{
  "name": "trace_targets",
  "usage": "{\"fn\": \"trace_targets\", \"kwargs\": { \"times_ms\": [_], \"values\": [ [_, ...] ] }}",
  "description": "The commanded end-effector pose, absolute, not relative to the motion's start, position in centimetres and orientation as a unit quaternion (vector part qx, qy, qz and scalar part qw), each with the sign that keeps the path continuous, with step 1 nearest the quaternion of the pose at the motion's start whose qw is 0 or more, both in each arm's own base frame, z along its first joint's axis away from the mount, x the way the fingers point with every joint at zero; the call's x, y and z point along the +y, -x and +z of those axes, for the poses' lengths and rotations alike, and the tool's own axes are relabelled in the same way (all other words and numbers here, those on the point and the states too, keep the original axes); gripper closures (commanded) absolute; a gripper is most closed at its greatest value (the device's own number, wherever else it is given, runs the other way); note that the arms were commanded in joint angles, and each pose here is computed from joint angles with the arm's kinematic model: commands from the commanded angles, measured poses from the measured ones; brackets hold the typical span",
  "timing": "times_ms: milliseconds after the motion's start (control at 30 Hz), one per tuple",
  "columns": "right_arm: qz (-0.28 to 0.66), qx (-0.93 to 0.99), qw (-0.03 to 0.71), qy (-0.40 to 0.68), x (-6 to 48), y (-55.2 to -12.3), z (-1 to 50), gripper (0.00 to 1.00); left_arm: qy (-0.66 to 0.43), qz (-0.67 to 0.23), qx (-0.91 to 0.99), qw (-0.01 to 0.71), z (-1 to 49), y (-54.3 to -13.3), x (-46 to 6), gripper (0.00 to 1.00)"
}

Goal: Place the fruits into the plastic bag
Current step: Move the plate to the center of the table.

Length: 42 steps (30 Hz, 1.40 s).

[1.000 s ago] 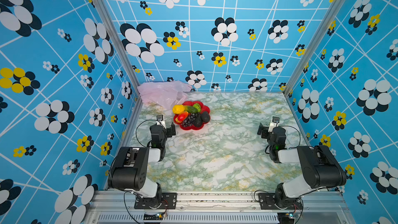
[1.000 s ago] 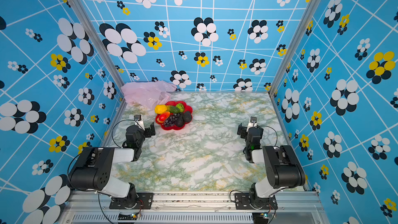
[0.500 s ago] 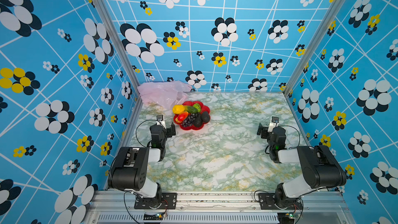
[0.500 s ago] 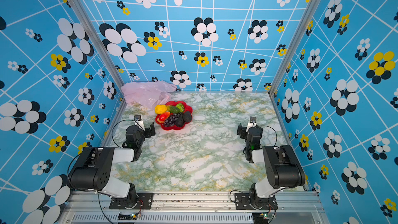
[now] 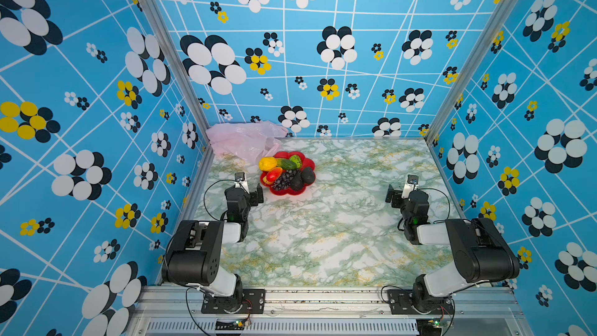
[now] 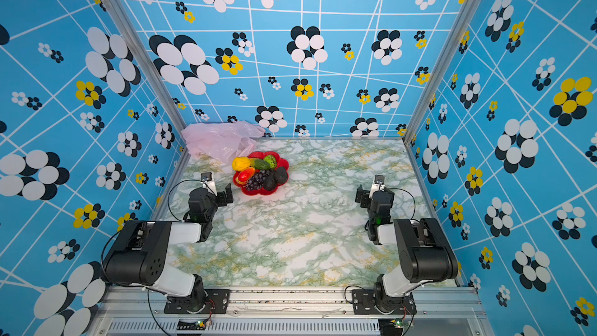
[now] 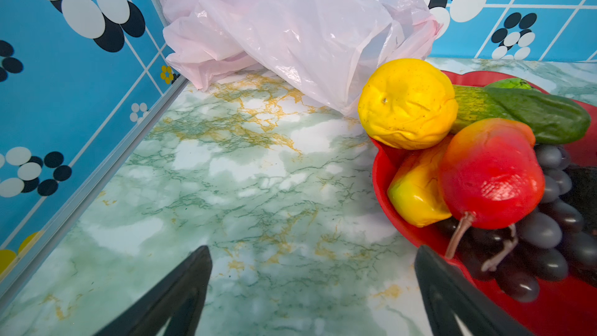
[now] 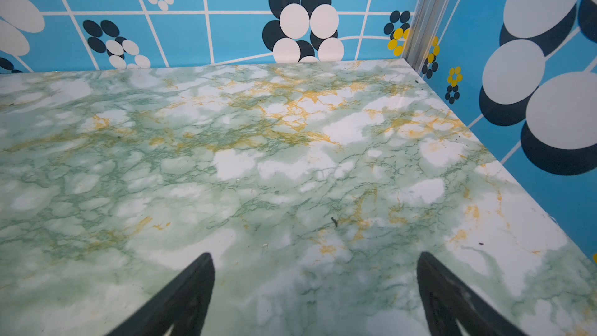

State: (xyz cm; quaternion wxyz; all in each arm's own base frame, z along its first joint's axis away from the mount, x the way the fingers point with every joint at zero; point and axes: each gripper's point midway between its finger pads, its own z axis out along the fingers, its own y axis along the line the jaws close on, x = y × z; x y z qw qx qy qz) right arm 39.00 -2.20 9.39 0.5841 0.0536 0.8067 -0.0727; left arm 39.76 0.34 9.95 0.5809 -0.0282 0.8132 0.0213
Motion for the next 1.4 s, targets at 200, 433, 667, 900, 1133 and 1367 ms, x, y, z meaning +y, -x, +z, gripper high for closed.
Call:
{"fn": "trace_targets", "kwargs": {
  "times_ms": [200, 433, 667, 900, 1133, 1367],
  "values": [
    [-0.066, 0.807, 0.585, -0.044, -1.7, -39.5, 9.6, 0.01, 0.021, 0.023, 0.814, 0.580, 9.6, -39.6, 0.3, 0.01],
    [-0.074, 0.805, 0.582, -0.082, -3.2, -39.3, 9.9, 0.01, 0.034, 0.041, 0.809, 0.585, 10.7, -39.5, 0.9, 0.01],
    [-0.067, 0.846, 0.509, -0.144, -4.0, -38.5, 13.8, 0.00, 0.210, 0.047, 0.848, 0.483, 16.7, -38.8, 5.7, 0.01],
    [0.091, 0.898, 0.383, -0.198, 0.7, -36.8, 17.0, 0.01, 0.255, -0.101, 0.880, 0.388, 19.3, -40.3, 2.2, 0.01],
    [0.253, 0.901, 0.274, -0.220, 7.2, -35.9, 19.7, 0.00, 0.265, -0.101, 0.925, 0.254, 20.6, -42.6, 0.9, 0.01],
    [0.333, 0.879, 0.245, -0.239, 10.8, -37.4, 20.3, 0.01, 0.240, -0.067, 0.952, 0.176, 19.4, -46.5, -0.7, 0.01]
  ]
}}
